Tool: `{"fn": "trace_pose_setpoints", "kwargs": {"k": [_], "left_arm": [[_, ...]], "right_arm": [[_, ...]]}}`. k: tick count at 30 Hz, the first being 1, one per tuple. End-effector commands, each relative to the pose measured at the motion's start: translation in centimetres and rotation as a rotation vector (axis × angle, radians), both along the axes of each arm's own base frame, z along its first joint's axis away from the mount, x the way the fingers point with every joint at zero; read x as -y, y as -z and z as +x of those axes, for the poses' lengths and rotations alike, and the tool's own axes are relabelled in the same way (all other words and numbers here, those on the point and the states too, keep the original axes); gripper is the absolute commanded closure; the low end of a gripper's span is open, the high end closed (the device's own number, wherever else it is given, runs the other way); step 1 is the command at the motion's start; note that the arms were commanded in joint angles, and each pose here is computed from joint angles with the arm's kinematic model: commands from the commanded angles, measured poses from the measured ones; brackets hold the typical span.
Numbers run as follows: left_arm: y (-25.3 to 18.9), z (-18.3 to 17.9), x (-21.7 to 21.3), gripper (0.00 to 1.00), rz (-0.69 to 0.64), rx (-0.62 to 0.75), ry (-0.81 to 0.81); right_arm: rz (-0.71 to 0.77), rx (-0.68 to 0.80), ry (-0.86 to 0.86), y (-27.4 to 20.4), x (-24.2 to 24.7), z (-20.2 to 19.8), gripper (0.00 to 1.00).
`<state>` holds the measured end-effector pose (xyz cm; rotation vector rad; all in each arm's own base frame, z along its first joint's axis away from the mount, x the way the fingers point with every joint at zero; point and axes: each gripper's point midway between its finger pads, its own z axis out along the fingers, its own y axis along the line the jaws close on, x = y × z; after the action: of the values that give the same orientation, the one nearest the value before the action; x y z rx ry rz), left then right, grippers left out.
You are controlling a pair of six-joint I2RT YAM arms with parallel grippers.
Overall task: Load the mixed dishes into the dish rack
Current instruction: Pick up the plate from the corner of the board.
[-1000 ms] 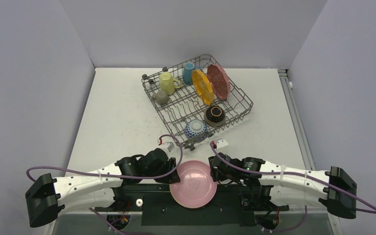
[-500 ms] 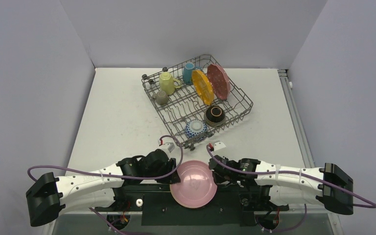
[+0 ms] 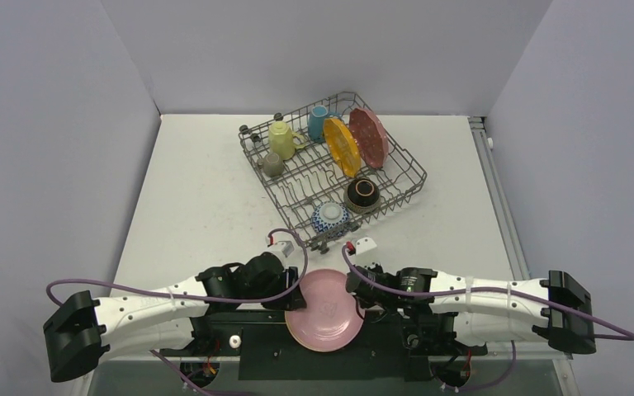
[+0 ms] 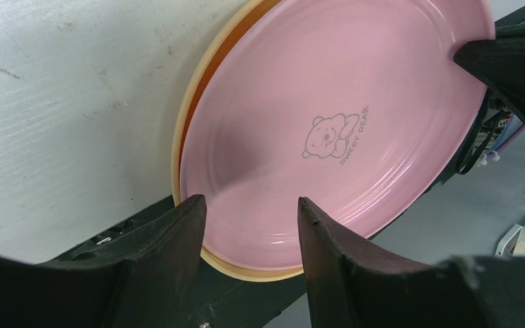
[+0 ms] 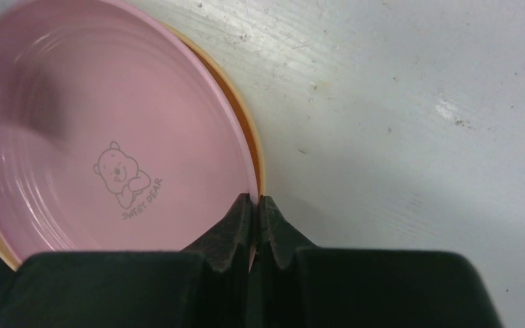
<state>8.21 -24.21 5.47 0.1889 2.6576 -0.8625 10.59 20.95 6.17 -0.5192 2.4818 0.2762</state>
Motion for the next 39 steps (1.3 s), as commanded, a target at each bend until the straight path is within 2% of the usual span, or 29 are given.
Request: {"fn": "trace_pose_setpoints", "kwargs": {"k": [1, 7, 22, 34, 39], "left_arm": [[-0.9, 0.4, 0.4, 0.49, -0.032, 0.03, -0.006], [-2.0, 0.8, 0.2, 0.34, -0.058, 0.066, -0.019], [-5.5, 1.0, 0.6, 0.22, -0.12, 0.117, 0.001], [-7.9, -0.1, 2.1, 0.22, -0.259, 0.098, 0.052], [-8.8, -0.8, 2.9, 0.36, -0.329, 0.079, 0.086]], "right_arm": [[0.012, 0.089, 0.027, -2.5, -0.8, 1.1, 1.0], [0.073, 0.127, 0.057, -4.3, -0.5, 1.6, 1.0], [0.201, 0.176, 0.108, -7.8, 0.7, 2.0, 1.0], [0.314, 0.161, 0.113, -9.8, 0.7, 1.7, 1.0], [0.336, 0.161, 0.112, -10.3, 0.7, 1.8, 1.0]]}}
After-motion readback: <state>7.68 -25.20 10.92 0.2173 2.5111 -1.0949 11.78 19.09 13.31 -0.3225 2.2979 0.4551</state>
